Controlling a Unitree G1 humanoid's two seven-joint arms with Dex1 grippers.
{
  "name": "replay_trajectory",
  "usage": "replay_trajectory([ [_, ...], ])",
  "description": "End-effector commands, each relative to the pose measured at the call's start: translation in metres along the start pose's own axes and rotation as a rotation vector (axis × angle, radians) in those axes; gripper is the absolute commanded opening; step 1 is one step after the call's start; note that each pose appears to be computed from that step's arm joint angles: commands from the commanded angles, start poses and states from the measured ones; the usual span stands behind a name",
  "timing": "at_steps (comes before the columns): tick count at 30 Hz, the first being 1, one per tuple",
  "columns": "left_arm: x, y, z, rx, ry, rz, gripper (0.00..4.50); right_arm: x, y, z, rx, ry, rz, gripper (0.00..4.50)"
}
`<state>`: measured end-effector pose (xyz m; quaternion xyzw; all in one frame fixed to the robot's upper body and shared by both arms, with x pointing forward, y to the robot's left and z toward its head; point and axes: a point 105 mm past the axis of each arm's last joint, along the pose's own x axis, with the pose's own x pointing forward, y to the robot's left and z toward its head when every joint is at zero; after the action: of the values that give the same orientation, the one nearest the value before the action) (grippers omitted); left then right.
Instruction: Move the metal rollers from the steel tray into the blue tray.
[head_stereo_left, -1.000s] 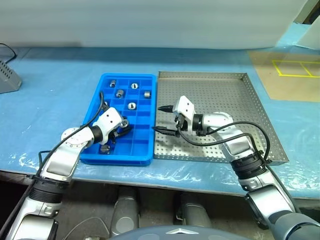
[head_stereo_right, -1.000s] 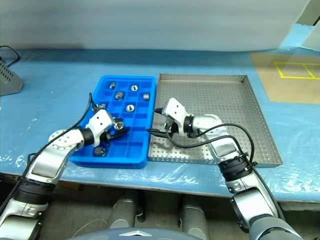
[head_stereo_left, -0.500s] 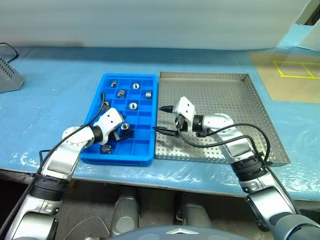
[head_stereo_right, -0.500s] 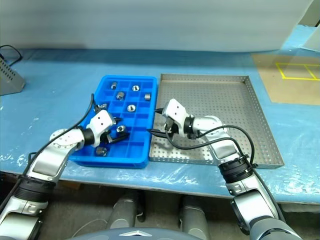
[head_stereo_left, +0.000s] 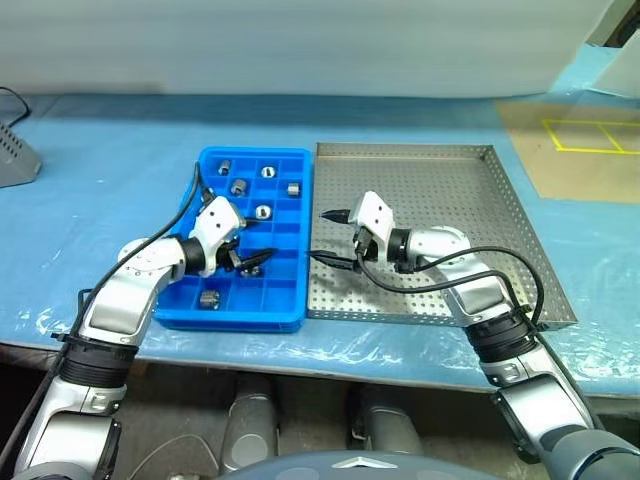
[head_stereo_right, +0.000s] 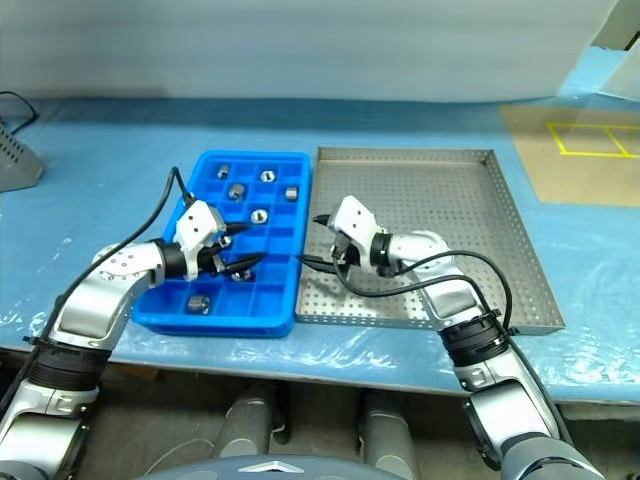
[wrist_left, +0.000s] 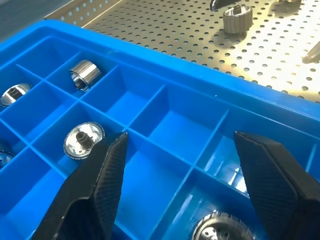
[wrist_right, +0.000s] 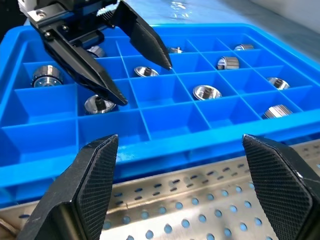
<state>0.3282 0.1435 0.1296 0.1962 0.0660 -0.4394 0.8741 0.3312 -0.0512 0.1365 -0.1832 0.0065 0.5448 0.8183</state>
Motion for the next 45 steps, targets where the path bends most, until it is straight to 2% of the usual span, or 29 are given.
replay_trajectory([
  [1,-0.004,0.000,0.008,0.042,-0.013,-0.016,3.55,-0.003,-0.001,0.015,-0.039,-0.048,-0.014,4.09],
  [4,-0.003,0.004,0.016,0.051,-0.036,-0.006,3.55,-0.003,-0.002,0.015,-0.037,-0.048,-0.017,4.09],
  [10,0.000,-0.005,0.065,0.044,-0.236,-0.054,3.55,-0.015,-0.020,-0.001,0.032,-0.013,-0.103,4.09],
  [17,0.026,-0.029,0.076,-0.062,-0.297,-0.173,3.55,-0.026,-0.049,-0.041,0.089,0.085,-0.255,4.09],
  [21,0.028,-0.041,0.070,-0.185,-0.280,-0.260,3.55,-0.030,-0.047,-0.055,0.108,0.109,-0.272,4.09],
  [27,0.026,-0.038,0.060,-0.226,-0.271,-0.263,3.55,-0.031,-0.061,-0.036,0.073,0.034,-0.346,4.09],
  [31,0.031,-0.041,0.054,-0.200,-0.241,-0.255,3.55,-0.032,-0.061,-0.042,0.076,0.054,-0.354,4.09],
  [45,0.028,-0.045,0.066,-0.218,-0.257,-0.266,3.55,-0.042,-0.062,-0.065,0.158,0.089,-0.418,4.09],
])
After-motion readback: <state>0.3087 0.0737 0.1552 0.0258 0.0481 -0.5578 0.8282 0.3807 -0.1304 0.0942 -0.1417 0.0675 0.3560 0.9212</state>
